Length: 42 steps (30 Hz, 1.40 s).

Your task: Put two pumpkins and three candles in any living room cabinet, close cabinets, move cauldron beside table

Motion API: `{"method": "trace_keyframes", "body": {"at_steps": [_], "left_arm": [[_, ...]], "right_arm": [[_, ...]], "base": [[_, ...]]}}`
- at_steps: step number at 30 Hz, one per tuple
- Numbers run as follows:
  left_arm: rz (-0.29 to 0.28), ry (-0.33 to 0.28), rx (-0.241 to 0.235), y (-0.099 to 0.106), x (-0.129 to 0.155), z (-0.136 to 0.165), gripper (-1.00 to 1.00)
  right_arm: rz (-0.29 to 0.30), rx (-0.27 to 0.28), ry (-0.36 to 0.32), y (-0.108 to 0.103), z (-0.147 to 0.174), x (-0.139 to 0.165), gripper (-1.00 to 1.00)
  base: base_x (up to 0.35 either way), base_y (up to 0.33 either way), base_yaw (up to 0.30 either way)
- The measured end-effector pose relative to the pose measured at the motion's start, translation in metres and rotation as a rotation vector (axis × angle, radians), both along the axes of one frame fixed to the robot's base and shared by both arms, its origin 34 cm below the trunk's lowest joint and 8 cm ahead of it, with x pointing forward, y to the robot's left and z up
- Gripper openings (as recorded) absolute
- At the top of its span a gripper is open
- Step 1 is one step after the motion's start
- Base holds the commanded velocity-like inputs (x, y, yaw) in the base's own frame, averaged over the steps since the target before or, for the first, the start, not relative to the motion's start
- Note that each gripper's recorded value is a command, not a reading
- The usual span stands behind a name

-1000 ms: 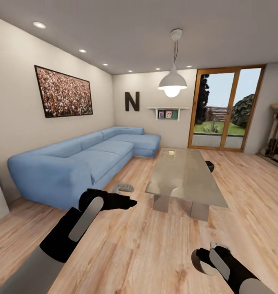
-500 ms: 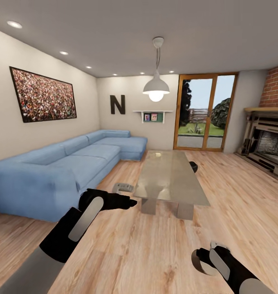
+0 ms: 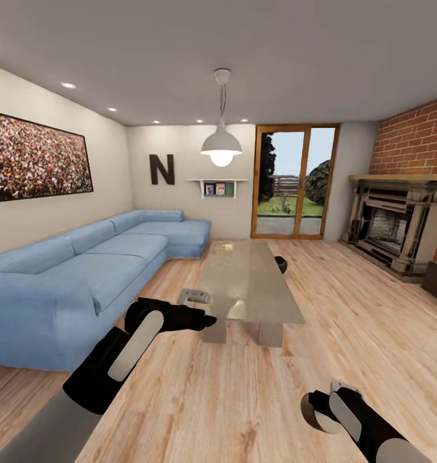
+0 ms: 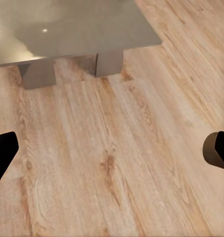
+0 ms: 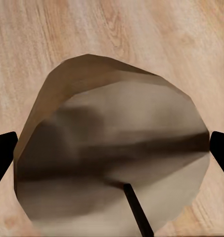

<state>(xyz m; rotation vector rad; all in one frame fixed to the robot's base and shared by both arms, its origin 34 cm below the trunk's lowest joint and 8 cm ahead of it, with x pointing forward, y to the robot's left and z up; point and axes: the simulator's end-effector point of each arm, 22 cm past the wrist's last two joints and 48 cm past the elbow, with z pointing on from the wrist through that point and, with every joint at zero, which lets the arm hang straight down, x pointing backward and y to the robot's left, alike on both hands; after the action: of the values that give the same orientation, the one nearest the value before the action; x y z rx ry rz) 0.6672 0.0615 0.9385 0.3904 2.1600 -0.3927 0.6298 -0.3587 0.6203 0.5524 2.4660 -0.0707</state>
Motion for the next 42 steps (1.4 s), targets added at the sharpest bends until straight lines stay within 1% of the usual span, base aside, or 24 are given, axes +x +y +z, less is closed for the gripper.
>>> {"method": "trace_keyframes", "body": {"at_steps": [42], "left_arm": [[-0.006,-0.045,0.004,-0.002,-0.005,0.097,1.00]], "right_arm": [[0.001,0.001,-0.046,0.000,0.096,0.011,-1.00]], "base": [[0.000,0.000,-0.229]]}}
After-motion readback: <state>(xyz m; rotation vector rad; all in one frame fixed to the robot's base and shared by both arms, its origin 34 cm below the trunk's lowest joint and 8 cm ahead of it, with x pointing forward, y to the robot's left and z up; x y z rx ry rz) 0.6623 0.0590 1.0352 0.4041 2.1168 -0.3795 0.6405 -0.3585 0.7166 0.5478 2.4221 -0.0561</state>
